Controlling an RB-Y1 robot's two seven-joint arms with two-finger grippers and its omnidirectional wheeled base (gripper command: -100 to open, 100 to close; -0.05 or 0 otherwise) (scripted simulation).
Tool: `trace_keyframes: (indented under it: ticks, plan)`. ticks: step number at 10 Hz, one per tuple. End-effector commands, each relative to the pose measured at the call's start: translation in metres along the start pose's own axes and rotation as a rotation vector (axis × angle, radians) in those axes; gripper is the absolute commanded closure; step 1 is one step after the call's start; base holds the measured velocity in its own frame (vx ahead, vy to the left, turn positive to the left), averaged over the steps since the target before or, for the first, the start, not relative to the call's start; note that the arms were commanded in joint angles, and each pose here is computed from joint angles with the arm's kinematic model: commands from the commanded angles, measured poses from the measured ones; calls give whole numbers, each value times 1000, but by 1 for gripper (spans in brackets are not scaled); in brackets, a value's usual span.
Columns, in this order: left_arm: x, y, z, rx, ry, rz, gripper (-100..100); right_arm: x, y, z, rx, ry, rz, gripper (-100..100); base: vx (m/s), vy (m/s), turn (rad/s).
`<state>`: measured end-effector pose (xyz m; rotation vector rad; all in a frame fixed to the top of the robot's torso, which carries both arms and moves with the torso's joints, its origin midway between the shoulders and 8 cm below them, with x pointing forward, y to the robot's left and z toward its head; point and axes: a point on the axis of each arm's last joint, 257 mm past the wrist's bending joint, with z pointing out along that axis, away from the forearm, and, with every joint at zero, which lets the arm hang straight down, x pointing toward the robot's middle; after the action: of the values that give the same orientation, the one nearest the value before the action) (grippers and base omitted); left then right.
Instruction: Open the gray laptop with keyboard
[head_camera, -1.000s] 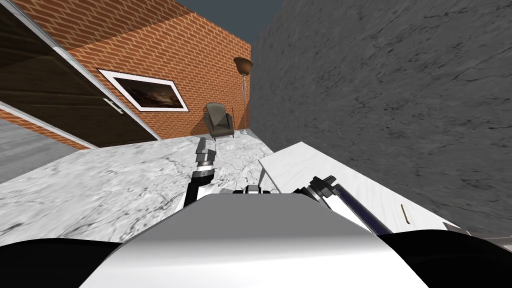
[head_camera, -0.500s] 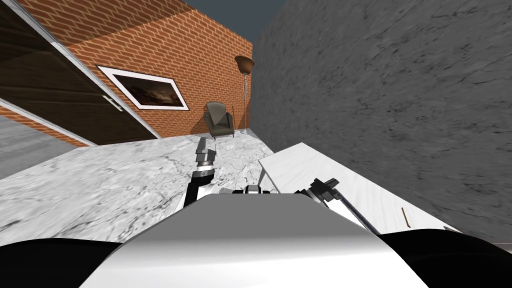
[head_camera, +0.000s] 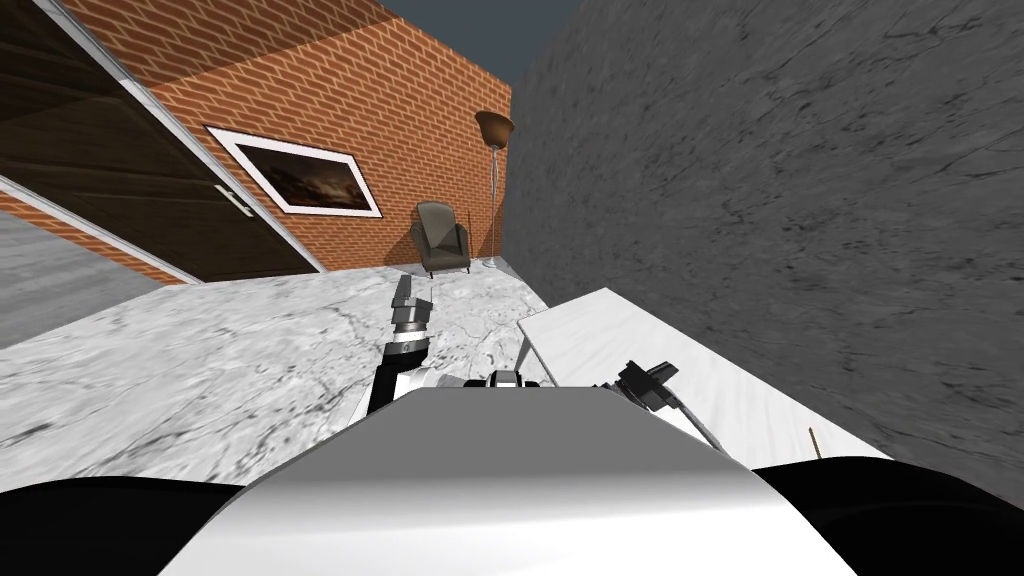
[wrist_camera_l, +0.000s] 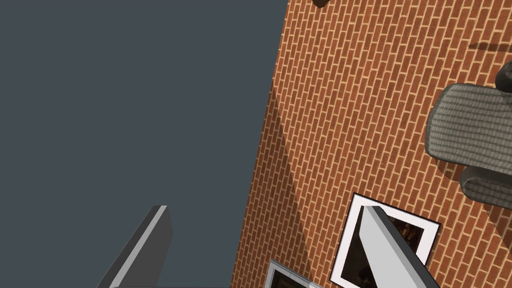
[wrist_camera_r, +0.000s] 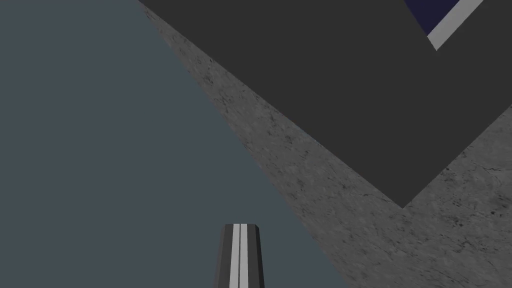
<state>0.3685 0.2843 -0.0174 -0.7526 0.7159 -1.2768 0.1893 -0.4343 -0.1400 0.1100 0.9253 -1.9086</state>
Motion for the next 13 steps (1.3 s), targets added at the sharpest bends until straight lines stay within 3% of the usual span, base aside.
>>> trace_keyframes:
  ticks: [1,5,6,10,11,13]
  plan:
    - [0,0,0,0,0,0,0,12,5,-12,-37,5,-40,100,0,0,0]
    - [0,0,0,0,0,0,0,12,5,-12,-37,5,-40,100,0,-3,2]
    - [0,0,0,0,0,0,0,-6,-4,7,7,-10,0,-100,-7,51,-23]
    - [0,0,0,0,0,0,0,-24,-9,38,12,-43,-1,-100,-17,52,-34]
    - [0,0,0,0,0,0,0,-25,-11,40,18,-43,3,-100,-4,18,-11]
    - [0,0,0,0,0,0,0,-36,-16,55,23,-62,3,-100,-12,35,-25]
